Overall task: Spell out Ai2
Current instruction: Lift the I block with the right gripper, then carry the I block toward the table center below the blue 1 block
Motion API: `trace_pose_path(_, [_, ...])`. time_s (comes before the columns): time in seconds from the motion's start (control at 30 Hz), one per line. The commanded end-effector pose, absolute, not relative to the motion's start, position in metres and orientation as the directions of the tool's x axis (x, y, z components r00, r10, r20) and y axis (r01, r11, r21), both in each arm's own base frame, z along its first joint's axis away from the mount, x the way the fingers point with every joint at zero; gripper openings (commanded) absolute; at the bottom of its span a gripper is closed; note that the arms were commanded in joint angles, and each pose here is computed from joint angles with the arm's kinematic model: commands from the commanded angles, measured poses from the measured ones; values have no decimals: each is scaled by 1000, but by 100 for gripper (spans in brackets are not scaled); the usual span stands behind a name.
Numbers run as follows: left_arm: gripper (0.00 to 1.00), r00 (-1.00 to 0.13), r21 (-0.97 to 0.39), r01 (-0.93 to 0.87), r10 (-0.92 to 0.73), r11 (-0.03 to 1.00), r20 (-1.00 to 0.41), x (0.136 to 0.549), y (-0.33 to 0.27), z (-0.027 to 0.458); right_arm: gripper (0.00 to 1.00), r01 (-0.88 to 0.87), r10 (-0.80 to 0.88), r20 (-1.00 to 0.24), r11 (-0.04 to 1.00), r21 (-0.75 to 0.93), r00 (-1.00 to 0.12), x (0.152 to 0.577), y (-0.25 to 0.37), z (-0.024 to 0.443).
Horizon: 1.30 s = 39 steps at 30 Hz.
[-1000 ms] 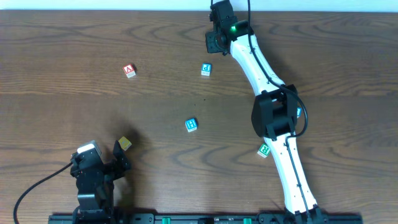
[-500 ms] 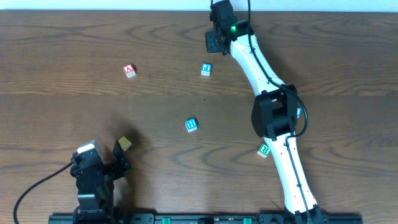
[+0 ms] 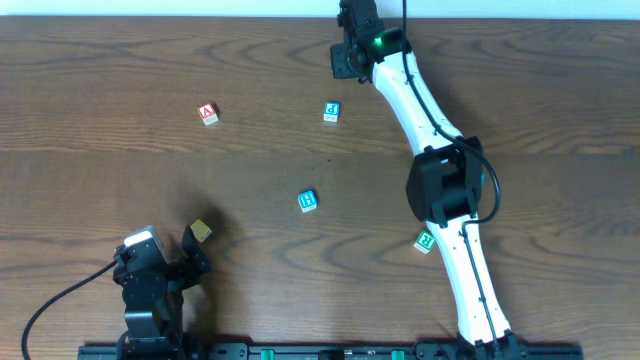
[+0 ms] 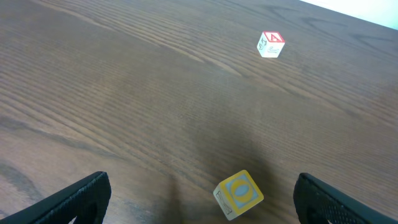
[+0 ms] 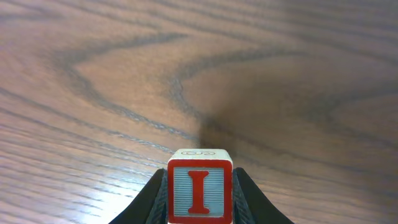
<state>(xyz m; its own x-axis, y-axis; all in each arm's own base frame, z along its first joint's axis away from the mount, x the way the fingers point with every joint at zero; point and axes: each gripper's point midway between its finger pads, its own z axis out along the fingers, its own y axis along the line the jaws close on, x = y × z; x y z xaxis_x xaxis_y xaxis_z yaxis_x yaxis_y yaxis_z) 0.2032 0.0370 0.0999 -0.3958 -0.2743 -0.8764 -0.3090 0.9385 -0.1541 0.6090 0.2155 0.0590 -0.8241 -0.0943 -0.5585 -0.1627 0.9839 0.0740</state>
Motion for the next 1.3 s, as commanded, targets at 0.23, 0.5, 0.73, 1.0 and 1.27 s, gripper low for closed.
trace_pose_path(0.23, [95, -397, -155, -321, -282, 934, -873, 203, 39, 95, 1, -171, -82, -634, 982, 80, -769, 598, 215, 149])
trace_pose_path(0.5, [95, -397, -155, -321, -282, 934, -873, 203, 39, 95, 2, -147, -103, -582, 989, 29, -807, 568, 200, 171])
trace_pose_path(0.73, [95, -397, -155, -321, -282, 934, -873, 203, 39, 95, 1, -210, -173, -532, 978, 9, -829, 532, 220, 186])
trace_pose_path(1.0, [95, -397, -155, -321, -282, 934, -873, 203, 39, 95, 2, -234, -193, -537, 972, 8, -821, 502, 216, 226])
trace_pose_path(1.27, [96, -397, -155, -321, -282, 934, -873, 203, 39, 95, 1, -244, -222, -604, 969, -48, -765, 465, 216, 250])
